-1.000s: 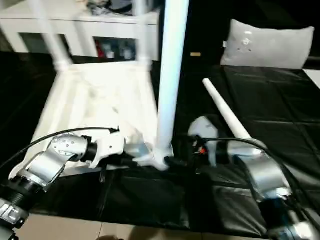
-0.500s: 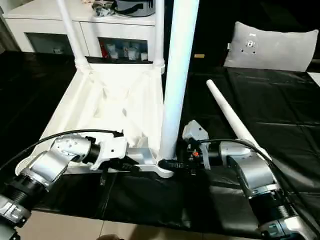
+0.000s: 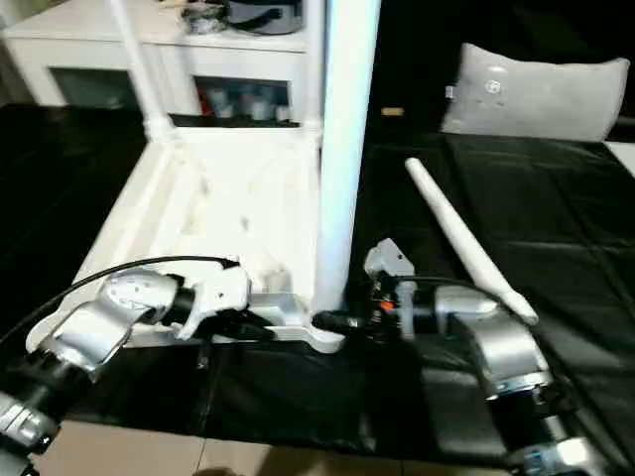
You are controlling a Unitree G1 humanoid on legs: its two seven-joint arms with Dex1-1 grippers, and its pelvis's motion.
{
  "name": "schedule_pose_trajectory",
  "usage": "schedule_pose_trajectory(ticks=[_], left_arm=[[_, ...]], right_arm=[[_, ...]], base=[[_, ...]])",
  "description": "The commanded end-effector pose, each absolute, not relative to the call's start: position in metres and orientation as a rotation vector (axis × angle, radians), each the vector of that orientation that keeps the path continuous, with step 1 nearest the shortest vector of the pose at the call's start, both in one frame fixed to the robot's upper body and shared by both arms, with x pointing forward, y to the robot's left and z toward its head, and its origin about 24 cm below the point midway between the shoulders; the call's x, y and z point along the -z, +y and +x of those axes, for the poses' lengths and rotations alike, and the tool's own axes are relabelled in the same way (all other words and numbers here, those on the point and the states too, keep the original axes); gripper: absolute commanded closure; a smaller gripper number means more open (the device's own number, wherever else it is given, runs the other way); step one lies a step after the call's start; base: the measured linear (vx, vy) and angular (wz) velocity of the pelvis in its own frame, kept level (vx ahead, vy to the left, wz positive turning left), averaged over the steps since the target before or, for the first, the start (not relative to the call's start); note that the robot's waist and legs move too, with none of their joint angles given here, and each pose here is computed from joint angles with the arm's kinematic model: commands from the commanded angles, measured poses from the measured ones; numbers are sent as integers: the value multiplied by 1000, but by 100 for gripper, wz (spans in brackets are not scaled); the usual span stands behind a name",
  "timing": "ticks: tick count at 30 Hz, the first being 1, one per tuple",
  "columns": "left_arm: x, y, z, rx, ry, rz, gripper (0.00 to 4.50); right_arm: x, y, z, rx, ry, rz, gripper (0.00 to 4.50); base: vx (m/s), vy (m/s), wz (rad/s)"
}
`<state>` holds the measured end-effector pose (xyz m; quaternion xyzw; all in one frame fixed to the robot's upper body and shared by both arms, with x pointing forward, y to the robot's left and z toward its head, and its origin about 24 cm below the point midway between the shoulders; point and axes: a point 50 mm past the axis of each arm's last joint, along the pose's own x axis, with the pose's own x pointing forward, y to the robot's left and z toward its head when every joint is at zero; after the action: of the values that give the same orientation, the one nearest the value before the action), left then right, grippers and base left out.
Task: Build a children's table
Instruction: Rotate leg to tighten
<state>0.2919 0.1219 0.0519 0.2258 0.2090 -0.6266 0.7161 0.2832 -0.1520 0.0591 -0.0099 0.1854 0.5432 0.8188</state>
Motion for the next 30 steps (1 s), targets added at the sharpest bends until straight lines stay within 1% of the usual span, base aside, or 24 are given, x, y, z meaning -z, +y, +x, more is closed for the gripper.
schedule_pose_trajectory(ticks=[1, 2, 3, 7, 9, 11, 12, 13, 15, 16, 17, 20, 22, 24, 25, 26, 27, 28, 29, 30], left_arm=[[-51, 102, 289, 1346, 452, 416, 450], [-51, 100, 289, 1329, 451, 405, 450], [-53, 93, 292, 1249, 451, 358, 450], [-60, 67, 301, 1064, 398, 299, 450], [-63, 58, 304, 1039, 375, 295, 450], [-64, 54, 304, 1034, 367, 295, 450], [-65, 50, 304, 1031, 363, 328, 450], [-65, 48, 303, 1035, 361, 338, 450], [-65, 50, 302, 1043, 351, 369, 450], [-65, 50, 302, 1043, 351, 369, 450], [-65, 51, 302, 1041, 352, 376, 450], [-63, 54, 302, 1041, 353, 392, 450], [-60, 58, 301, 1053, 360, 409, 450], [-58, 62, 301, 1066, 366, 399, 450], [-58, 64, 301, 1078, 359, 406, 450], [-58, 65, 301, 1088, 352, 413, 450], [-57, 68, 301, 1102, 355, 422, 450], [-57, 69, 301, 1108, 354, 426, 450], [-56, 73, 301, 1144, 352, 447, 450], [-56, 76, 301, 1159, 354, 457, 450]], right_arm=[[-46, -146, 289, -996, 445, -14, 211], [-45, -146, 290, -973, 446, -11, 211], [-41, -145, 295, -869, 456, 4, 211], [-38, -136, 303, -668, 454, 37, 212], [-37, -133, 306, -598, 452, 52, 212], [-36, -132, 307, -567, 454, 62, 212], [-37, -129, 308, -542, 432, 86, 156], [-37, -128, 308, -533, 423, 94, 142], [-40, -129, 307, -543, 391, 97, 139], [-40, -129, 307, -543, 391, 97, 130], [-41, -131, 307, -549, 385, 99, 102], [-45, -135, 305, -585, 363, 78, 94], [-49, -143, 305, -611, 343, 57, 75], [-57, -157, 304, -663, 322, 36, 51], [-61, -162, 302, -710, 314, 25, 51], [-64, -165, 301, -742, 311, 17, 39], [-68, -169, 299, -787, 304, -3, 39], [-69, -171, 298, -800, 304, -8, 18], [-73, -176, 295, -864, 306, -47, 18], [-75, -179, 294, -891, 312, -73, 6]], base=[[0, 0, 0], [0, 0, 0], [0, 0, 0], [0, 0, 0], [0, 0, 0], [0, 0, 0], [0, 0, 0], [0, 0, 0], [0, 0, 0], [0, 0, 0], [0, 0, 0], [0, 0, 0], [0, 0, 0], [0, 0, 0], [0, 0, 0], [0, 0, 0], [0, 0, 0], [0, 0, 0], [0, 0, 0], [0, 0, 0]])
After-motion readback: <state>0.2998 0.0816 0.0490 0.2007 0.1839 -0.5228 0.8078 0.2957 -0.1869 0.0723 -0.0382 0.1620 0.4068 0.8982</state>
